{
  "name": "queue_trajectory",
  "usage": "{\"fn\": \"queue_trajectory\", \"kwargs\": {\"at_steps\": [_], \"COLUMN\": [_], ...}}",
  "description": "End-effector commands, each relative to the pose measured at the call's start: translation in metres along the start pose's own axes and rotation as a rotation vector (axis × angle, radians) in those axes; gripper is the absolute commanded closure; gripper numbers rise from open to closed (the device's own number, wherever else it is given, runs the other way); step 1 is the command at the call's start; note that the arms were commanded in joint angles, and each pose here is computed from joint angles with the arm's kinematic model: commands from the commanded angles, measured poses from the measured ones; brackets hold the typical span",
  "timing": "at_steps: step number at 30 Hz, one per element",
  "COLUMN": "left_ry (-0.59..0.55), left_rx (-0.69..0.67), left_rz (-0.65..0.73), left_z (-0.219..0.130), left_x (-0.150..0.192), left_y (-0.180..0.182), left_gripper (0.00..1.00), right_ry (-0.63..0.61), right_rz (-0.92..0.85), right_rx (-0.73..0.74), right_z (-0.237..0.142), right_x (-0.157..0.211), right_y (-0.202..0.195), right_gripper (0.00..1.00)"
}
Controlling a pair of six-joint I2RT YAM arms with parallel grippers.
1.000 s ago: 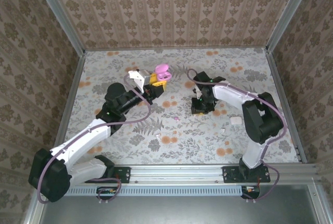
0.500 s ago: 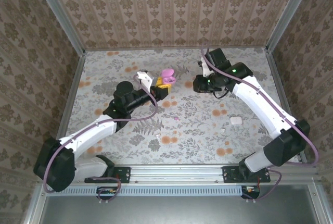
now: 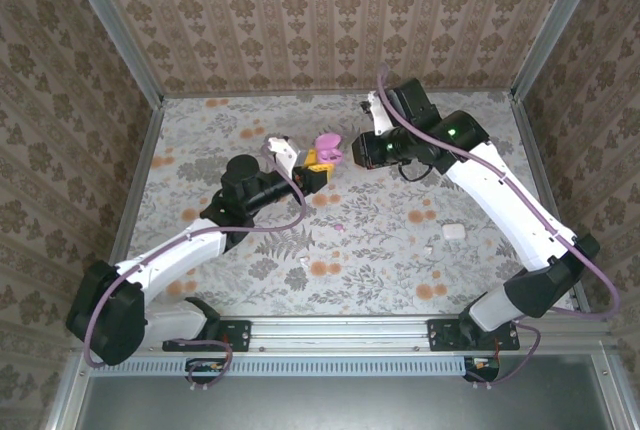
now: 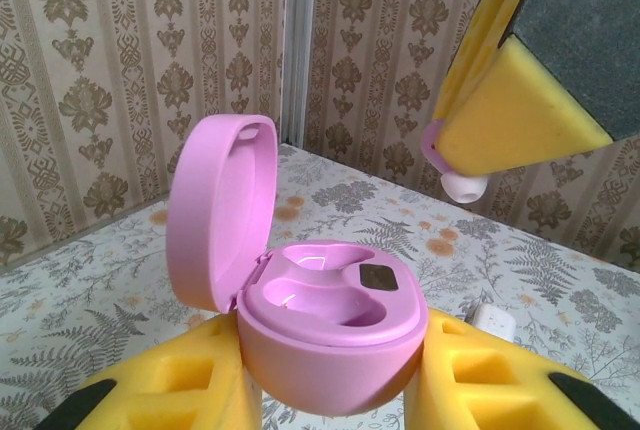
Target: Insert wireless bluetooth earbuds into charging case
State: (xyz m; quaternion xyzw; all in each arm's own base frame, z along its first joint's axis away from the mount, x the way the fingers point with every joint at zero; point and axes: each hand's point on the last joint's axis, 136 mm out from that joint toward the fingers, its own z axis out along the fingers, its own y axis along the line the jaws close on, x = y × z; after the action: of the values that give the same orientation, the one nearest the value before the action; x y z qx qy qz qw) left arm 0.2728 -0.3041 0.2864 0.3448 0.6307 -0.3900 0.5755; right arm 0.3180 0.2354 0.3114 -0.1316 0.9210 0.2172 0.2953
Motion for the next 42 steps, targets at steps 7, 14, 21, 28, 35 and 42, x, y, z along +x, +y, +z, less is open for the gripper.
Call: {"fn": "queue_trajectory", "kwargs": {"at_steps": [7,14,21,28,35,42], "left_ry": [-0.06,-0.059,-0.063,-0.064,-0.068,-0.072], "left_rx": [0.052,0.056,0.062,0.065,0.062,0.059], "left_rz": [0.054,0.056,0.055,0.057,0.056,0.053], "left_z": [0.002,0.003,0.002,0.002,0.002,0.002], "left_x": [-0.024,-0.025,-0.027,-0.028,-0.03,-0.031], "left_y": [-0.012,-0.013,-0.015,-0.016,-0.015,-0.015], "left_gripper": [0.66,0.66,0.66,0.66,0.66,0.66], "right_ry": [-0.01,-0.022,-0.02,-0.013,0.01,0.013], "right_rz": [-0.05,-0.065,-0.076,-0.08,-0.09,-0.097], "right_rx": [0.003,-0.009,0.001,0.002,0.006,0.008], "right_z": [0.003,0.004,0.009,0.014,0.021,0.024], "right_x": [-0.009,-0.015,-0.016,-0.018,-0.013,-0.013], "right_y": [0.009,0.015,0.015,0.016,0.017,0.018], "right_gripper": [0.77,0.77,0.77,0.77,0.77,0.78]}}
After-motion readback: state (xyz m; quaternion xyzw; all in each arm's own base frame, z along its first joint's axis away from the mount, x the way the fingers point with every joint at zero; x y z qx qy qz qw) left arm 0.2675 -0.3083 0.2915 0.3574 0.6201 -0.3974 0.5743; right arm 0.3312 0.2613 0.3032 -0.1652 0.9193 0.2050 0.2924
